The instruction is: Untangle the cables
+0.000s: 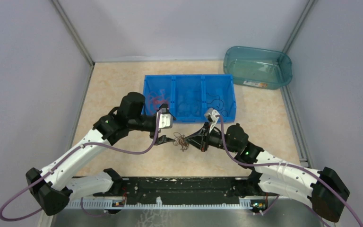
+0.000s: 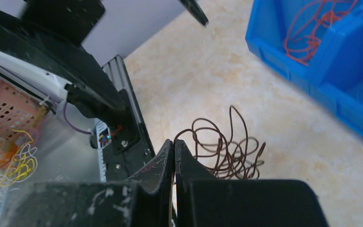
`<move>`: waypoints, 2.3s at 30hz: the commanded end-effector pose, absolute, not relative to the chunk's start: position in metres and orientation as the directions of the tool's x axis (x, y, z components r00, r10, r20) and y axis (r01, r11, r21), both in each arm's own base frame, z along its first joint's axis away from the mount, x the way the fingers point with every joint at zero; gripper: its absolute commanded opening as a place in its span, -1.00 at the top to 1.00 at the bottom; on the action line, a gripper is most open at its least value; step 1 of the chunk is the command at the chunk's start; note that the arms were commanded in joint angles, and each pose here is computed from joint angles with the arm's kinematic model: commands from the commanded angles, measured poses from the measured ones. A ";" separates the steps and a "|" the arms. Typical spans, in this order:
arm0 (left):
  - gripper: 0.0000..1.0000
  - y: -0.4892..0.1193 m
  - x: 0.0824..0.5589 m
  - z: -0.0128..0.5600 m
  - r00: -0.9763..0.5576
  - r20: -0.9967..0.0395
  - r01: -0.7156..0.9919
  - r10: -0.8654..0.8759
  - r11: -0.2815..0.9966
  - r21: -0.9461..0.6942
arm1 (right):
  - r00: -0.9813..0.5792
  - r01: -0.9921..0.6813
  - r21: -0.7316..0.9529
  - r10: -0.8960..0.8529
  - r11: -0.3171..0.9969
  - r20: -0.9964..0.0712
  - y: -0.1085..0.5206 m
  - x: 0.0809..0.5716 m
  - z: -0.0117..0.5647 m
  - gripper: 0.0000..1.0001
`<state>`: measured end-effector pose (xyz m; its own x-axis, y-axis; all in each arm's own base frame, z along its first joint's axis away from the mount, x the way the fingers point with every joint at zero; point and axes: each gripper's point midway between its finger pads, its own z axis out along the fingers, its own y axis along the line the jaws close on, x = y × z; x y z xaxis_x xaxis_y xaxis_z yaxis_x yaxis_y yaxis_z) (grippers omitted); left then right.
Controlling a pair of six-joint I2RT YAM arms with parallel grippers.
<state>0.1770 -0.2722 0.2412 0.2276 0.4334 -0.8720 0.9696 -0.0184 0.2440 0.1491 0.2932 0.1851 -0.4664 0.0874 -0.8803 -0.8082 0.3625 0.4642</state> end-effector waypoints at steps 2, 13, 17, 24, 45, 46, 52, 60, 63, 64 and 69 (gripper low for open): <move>-0.76 -0.288 0.158 0.257 0.261 -0.904 0.965 0.338 -0.075 0.251 | -0.342 -0.893 0.391 0.229 0.222 -0.912 0.304 0.141 0.261 1.00; -0.49 -0.291 0.140 0.242 0.206 -0.916 0.977 0.344 -0.118 0.176 | -0.316 -0.906 0.382 0.308 0.182 -0.897 0.309 0.144 0.296 1.00; -0.32 -0.293 0.141 0.238 0.166 -0.927 0.985 0.337 -0.092 0.143 | -0.321 -0.908 0.387 0.324 0.163 -0.890 0.310 0.142 0.304 1.00; -0.02 -0.299 0.149 0.247 0.175 -0.932 0.985 0.316 -0.064 0.163 | -0.329 -0.907 0.390 0.312 0.158 -0.892 0.311 0.141 0.302 1.00; 0.97 -0.296 0.172 0.257 0.228 -0.916 0.967 0.330 0.035 0.253 | -0.371 -0.900 0.426 0.348 0.096 -0.861 0.308 0.131 0.305 0.94; 0.99 -0.297 0.174 0.261 0.236 -0.915 0.963 0.327 0.046 0.265 | -0.377 -0.898 0.431 0.354 0.087 -0.856 0.307 0.129 0.305 0.85; 0.99 -0.303 0.177 0.289 0.271 -0.923 0.954 0.272 0.054 0.295 | -0.400 -0.899 0.437 0.376 0.016 -0.836 0.305 0.118 0.309 0.47; 0.99 -0.310 0.167 0.317 0.264 -0.946 0.962 0.187 0.025 0.273 | -0.427 -0.900 0.425 0.402 -0.098 -0.810 0.307 0.105 0.324 0.26; 0.99 -0.312 0.163 0.323 0.241 -0.956 0.969 0.167 0.015 0.247 | -0.416 -0.904 0.416 0.426 -0.097 -0.804 0.307 0.107 0.330 0.26; 0.99 -0.313 0.163 0.324 0.233 -0.959 0.971 0.161 0.017 0.239 | -0.408 -0.907 0.409 0.439 -0.097 -0.801 0.306 0.108 0.334 0.26; 0.99 -0.315 0.162 0.330 0.210 -0.968 0.976 0.140 0.024 0.215 | -0.411 -0.906 0.404 0.484 -0.125 -0.773 0.309 0.111 0.344 0.27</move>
